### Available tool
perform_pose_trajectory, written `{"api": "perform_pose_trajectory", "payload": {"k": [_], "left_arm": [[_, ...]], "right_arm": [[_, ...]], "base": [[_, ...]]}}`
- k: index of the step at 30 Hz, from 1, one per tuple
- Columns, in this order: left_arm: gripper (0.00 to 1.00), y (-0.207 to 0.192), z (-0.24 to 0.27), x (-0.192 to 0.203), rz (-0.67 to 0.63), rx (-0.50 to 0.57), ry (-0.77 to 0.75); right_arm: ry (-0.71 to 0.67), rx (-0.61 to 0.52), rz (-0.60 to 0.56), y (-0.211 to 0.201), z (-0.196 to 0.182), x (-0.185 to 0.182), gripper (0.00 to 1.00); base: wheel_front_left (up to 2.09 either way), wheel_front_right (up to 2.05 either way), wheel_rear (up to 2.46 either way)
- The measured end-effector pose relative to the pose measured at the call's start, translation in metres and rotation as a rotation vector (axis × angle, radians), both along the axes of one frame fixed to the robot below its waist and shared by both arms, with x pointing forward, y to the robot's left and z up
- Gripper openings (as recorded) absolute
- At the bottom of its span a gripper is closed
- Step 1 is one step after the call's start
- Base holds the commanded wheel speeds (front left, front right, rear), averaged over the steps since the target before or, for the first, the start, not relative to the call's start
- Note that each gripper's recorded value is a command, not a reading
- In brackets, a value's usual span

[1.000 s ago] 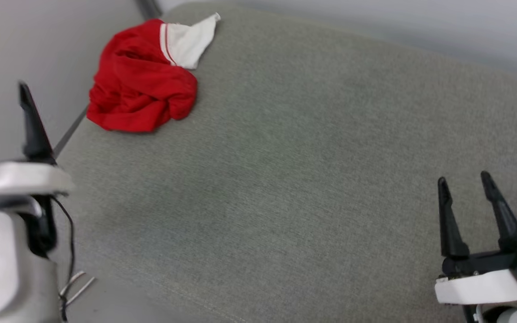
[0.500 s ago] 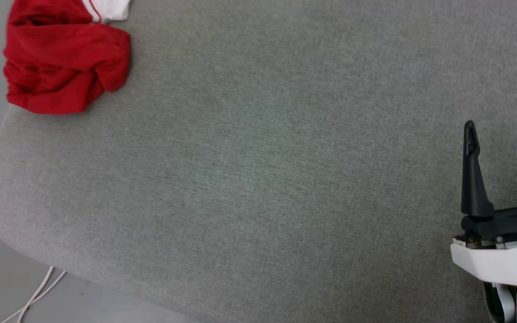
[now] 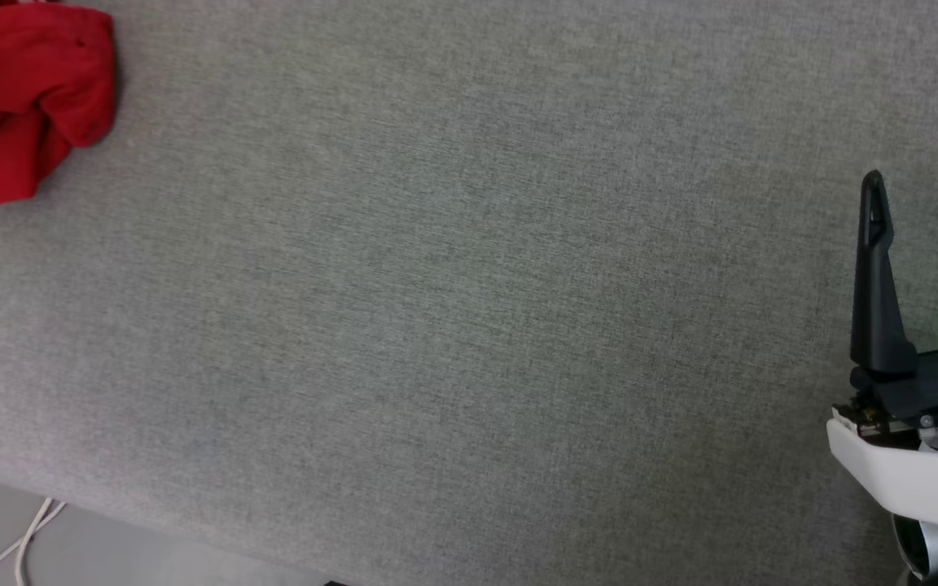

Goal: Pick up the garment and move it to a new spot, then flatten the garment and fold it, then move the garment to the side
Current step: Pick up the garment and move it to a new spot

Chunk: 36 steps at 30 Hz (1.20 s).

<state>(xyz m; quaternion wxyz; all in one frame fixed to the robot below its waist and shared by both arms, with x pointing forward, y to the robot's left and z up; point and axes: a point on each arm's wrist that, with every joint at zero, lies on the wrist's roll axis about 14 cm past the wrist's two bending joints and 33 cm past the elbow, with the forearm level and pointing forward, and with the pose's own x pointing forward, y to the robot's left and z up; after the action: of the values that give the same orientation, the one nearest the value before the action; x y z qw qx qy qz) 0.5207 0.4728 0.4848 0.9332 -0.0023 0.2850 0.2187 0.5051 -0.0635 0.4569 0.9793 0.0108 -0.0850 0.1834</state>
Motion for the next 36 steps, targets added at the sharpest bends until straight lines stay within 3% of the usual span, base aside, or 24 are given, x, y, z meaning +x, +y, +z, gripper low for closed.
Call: {"api": "perform_pose_trajectory", "payload": {"k": [6,9,17,18,19,20,28,36], "left_arm": [[1.0,-0.029,-0.069,-0.014,-0.005,-0.239,0.231],[1.0,-0.043,-0.095,-0.024,-0.025,-0.301,0.333],[1.0,-0.057,-0.127,-0.033,-0.068,-0.31,0.448],[0.91,-0.057,-0.128,-0.033,-0.067,-0.315,0.445],[0.11,-0.057,-0.128,-0.033,-0.068,-0.313,0.445],[0.0,-0.057,-0.127,-0.033,-0.07,-0.311,0.444],[0.0,-0.046,-0.095,-0.033,-0.127,-0.185,0.401],[0.0,-0.055,-0.004,-0.007,-0.276,-0.015,0.241]], "right_arm": [[0.0,-0.023,-0.011,-0.004,-0.01,0.004,1.0],[0.0,-0.029,-0.016,-0.005,-0.014,0.007,1.0],[0.024,-0.035,-0.011,-0.004,-0.028,0.008,1.0],[0.023,-0.036,-0.011,-0.004,-0.028,0.008,1.0],[0.023,-0.036,-0.01,-0.004,-0.027,0.008,1.0],[0.019,-0.037,-0.012,-0.004,-0.026,0.008,1.0],[-0.016,-0.022,0.006,0.002,-0.004,0.004,1.0],[-0.06,0.021,0.021,0.006,0.033,-0.007,1.0]], "base": [[0.0,0.0,0.0],[0.0,0.0,0.0],[0.0,0.0,0.0],[0.0,0.0,0.0],[0.0,0.0,0.0],[0.0,0.0,0.0],[0.0,0.0,0.0],[0.0,0.0,0.0]]}}
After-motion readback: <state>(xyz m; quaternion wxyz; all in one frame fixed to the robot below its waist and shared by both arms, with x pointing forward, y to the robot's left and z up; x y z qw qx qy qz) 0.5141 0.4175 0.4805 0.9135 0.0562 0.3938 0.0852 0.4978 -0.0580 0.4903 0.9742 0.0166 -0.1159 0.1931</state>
